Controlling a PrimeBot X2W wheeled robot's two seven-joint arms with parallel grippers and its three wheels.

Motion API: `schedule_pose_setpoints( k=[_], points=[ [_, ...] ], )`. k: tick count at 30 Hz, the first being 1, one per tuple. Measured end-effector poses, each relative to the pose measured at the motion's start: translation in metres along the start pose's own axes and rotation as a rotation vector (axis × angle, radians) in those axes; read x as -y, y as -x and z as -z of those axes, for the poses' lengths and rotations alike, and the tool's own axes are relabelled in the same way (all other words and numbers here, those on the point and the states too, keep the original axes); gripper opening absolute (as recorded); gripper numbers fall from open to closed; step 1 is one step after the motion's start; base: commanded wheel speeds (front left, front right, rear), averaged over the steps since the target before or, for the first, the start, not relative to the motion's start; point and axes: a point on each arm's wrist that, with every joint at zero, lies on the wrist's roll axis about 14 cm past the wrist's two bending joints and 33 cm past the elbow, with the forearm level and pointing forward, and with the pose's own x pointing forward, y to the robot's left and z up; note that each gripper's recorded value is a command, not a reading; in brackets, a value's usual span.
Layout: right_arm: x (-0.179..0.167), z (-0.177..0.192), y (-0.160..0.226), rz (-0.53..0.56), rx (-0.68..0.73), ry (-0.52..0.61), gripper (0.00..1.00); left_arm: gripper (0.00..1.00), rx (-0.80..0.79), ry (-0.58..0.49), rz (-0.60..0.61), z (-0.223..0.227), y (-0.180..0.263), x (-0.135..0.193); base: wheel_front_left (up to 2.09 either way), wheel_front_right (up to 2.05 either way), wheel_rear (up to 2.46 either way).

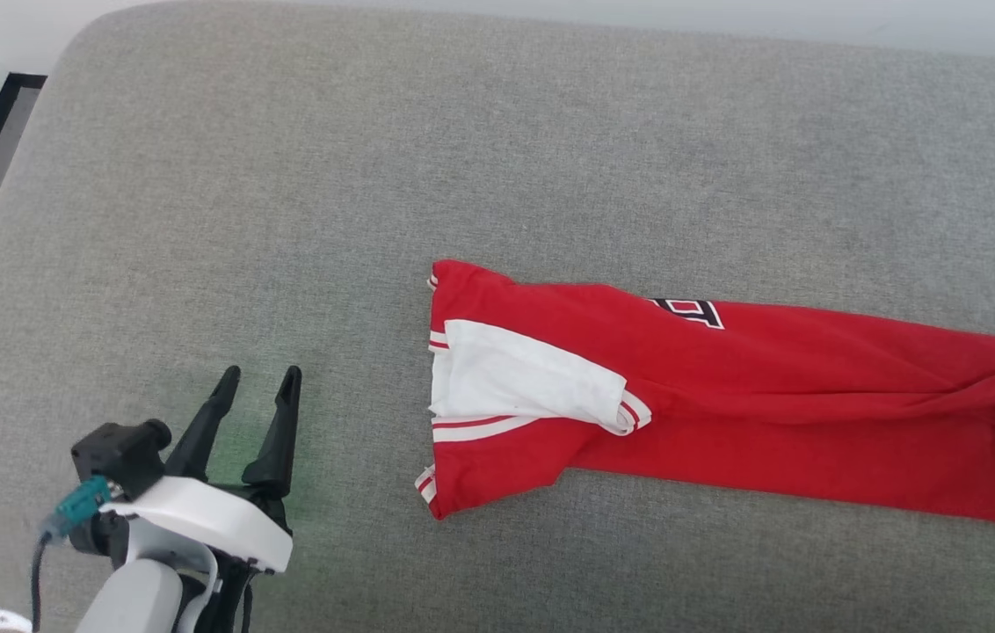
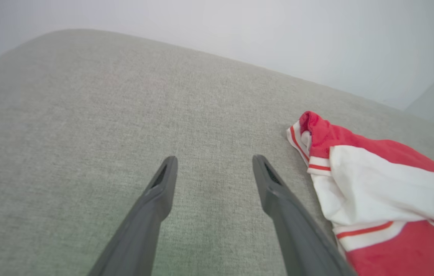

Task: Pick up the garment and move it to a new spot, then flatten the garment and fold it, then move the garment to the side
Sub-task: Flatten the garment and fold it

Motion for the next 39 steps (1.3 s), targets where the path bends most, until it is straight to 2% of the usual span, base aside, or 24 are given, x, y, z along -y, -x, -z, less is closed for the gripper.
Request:
schedule_pose_setpoints(
  k=[8, 15, 16, 17, 18, 19, 22, 31, 39],
  points=[
    [-0.003, 0.007, -0.005, -0.007, -0.049, -0.037, 1.00, 1.00, 0.084, -0.233, 0.021, -0.020, 0.007, 0.013, 0.00, 0.00, 0.00],
    [-0.007, 0.014, -0.012, -0.013, -0.118, -0.043, 1.00, 1.00, 0.118, -0.286, 0.014, -0.025, 0.009, 0.021, 0.00, 0.00, 0.00],
    [-0.008, 0.014, -0.014, -0.014, -0.124, -0.039, 0.95, 1.00, 0.116, -0.286, 0.014, -0.025, 0.010, 0.021, 0.00, 0.00, 0.00],
    [-0.009, 0.014, -0.015, -0.014, -0.130, -0.036, 0.65, 1.00, 0.117, -0.296, 0.015, -0.025, 0.010, 0.022, 0.00, 0.00, 0.00],
    [-0.009, 0.014, -0.016, -0.015, -0.134, -0.034, 0.25, 1.00, 0.120, -0.298, 0.014, -0.026, 0.009, 0.022, 0.00, 0.00, 0.00],
    [-0.010, 0.014, -0.017, -0.016, -0.137, -0.034, 0.00, 1.00, 0.120, -0.293, 0.011, -0.025, 0.009, 0.022, 0.00, 0.00, 0.00],
    [-0.015, 0.014, -0.020, -0.028, -0.130, -0.042, 0.00, 1.00, 0.097, -0.294, 0.007, -0.018, 0.010, 0.019, 0.00, 0.00, 0.00],
    [0.004, -0.003, -0.009, 0.007, -0.029, -0.083, 0.00, 1.00, 0.085, -0.293, 0.027, -0.013, 0.003, 0.025, 0.00, 0.00, 0.00],
    [0.060, -0.024, 0.023, 0.138, 0.075, -0.121, 0.00, 1.00, 0.137, -0.293, 0.101, -0.025, -0.012, 0.050, 0.00, 0.00, 0.00]
  ],
)
